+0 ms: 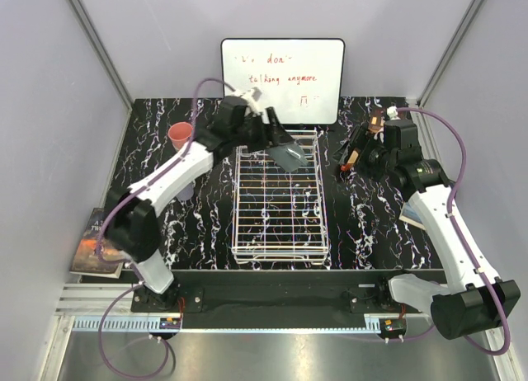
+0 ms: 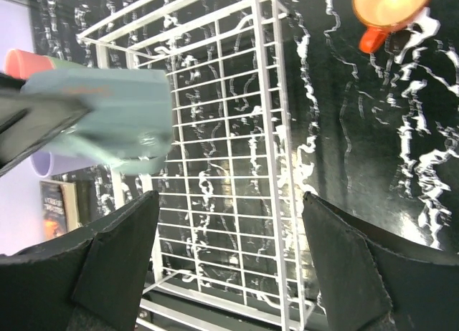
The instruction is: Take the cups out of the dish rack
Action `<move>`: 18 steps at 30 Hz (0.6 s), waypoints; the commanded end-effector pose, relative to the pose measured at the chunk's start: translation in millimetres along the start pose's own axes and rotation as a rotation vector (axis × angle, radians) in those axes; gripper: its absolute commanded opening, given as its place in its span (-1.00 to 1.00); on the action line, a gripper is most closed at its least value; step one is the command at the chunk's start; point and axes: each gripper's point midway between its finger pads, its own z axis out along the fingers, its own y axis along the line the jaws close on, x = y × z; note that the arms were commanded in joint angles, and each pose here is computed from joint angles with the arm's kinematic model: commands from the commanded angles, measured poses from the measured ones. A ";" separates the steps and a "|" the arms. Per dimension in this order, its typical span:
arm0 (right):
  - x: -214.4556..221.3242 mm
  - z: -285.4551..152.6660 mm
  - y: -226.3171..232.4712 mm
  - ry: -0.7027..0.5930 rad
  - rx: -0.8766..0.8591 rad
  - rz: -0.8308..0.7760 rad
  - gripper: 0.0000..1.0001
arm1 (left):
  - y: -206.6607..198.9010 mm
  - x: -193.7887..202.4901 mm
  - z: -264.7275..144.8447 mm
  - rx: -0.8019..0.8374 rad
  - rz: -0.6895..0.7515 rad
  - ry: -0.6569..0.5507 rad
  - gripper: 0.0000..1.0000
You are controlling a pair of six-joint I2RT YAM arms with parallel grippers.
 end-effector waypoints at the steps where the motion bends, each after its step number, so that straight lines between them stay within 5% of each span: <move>1: -10.1 0.4 24.3 -0.040 -0.110 0.013 0.75 | -52.9 -42.0 -55.8 0.448 -0.122 -0.184 -1.00; 12: -7.9 -10.4 101.9 0.017 -0.577 0.102 0.45 | -88.7 -40.5 -117.4 0.867 -0.145 -0.294 -1.00; 18: -9.4 -15.6 116.1 0.032 -0.674 0.152 0.41 | -96.2 -38.4 -127.9 0.955 -0.183 -0.275 -1.00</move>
